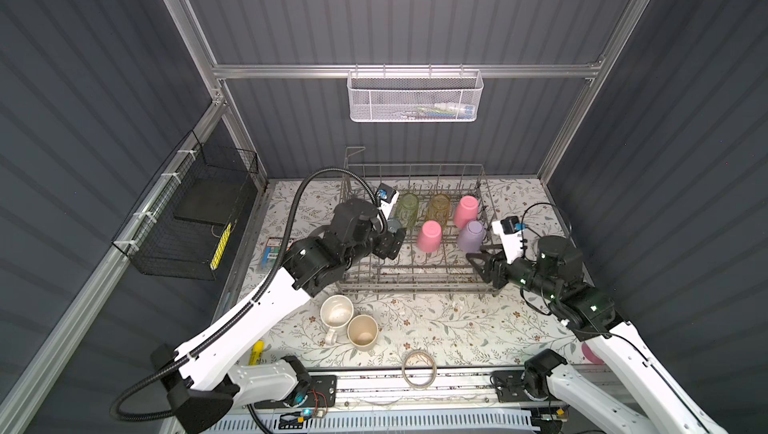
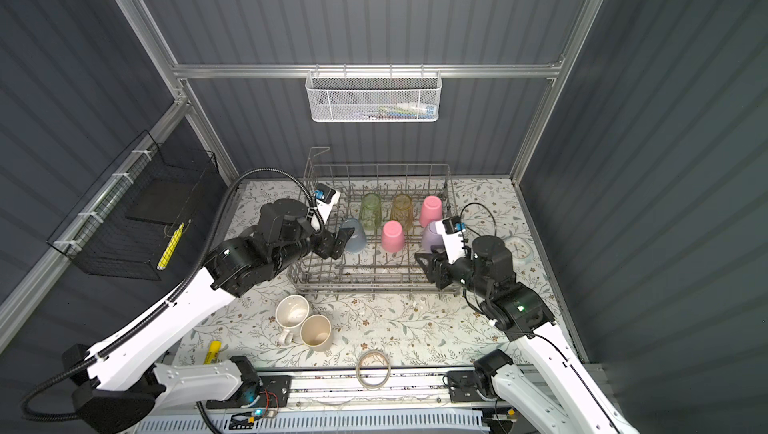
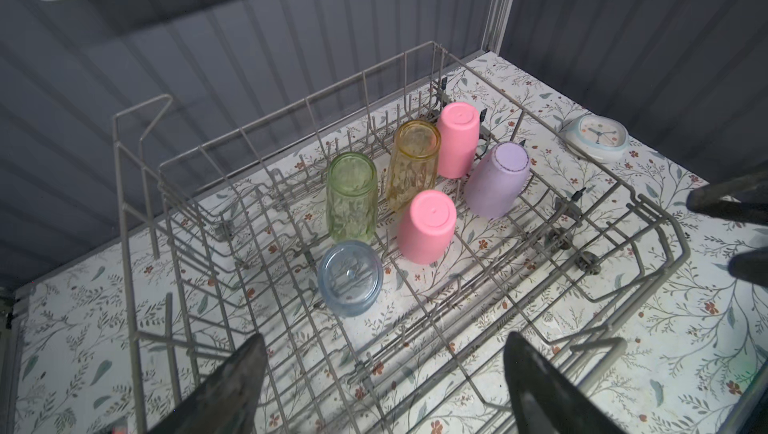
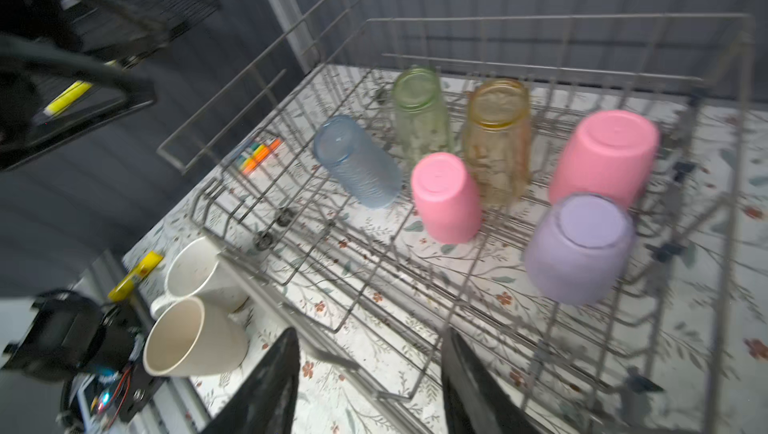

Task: Load the cups into the dish rack
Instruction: 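Open the left gripper and lift it away from the pink cup, then move the right gripper to the nearer cream mug while the left gripper withdraws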

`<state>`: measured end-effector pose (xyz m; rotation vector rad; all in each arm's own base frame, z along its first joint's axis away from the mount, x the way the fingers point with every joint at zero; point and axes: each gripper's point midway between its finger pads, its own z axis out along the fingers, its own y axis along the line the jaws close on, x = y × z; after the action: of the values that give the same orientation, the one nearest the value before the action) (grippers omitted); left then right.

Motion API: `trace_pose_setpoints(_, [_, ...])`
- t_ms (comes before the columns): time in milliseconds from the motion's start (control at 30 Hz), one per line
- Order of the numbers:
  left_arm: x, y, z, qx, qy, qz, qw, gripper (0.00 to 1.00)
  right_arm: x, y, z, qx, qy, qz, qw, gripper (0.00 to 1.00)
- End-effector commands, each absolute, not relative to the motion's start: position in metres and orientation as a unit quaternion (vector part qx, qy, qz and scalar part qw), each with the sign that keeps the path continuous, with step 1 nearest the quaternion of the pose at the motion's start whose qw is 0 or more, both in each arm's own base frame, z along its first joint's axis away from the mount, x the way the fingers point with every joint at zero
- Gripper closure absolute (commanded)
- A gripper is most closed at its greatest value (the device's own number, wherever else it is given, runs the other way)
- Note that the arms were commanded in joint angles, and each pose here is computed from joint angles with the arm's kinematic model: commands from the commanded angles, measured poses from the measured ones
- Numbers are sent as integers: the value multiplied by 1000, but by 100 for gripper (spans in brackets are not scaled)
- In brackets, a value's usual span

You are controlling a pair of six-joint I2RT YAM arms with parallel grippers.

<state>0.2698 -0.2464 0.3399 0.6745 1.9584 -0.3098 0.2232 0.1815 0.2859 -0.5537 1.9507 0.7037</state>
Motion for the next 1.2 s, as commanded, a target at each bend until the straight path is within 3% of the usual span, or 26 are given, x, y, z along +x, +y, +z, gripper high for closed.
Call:
trace_pose_setpoints(0, [264, -226, 326, 248, 827, -113, 492, 12, 209, 209, 302, -309, 764, 274, 495, 44])
trace_pose_setpoints(467, [273, -171, 318, 141, 839, -20, 525, 8, 124, 344, 255, -573, 674, 279, 374, 48])
trace_pose_setpoints(767, [290, -143, 323, 64, 836, 47, 544, 1, 98, 395, 211, -647, 654, 252, 300, 51])
trace_pose_setpoints(1167, [310, -77, 327, -51, 828, 124, 545, 0, 72, 426, 164, -704, 638, 223, 220, 52])
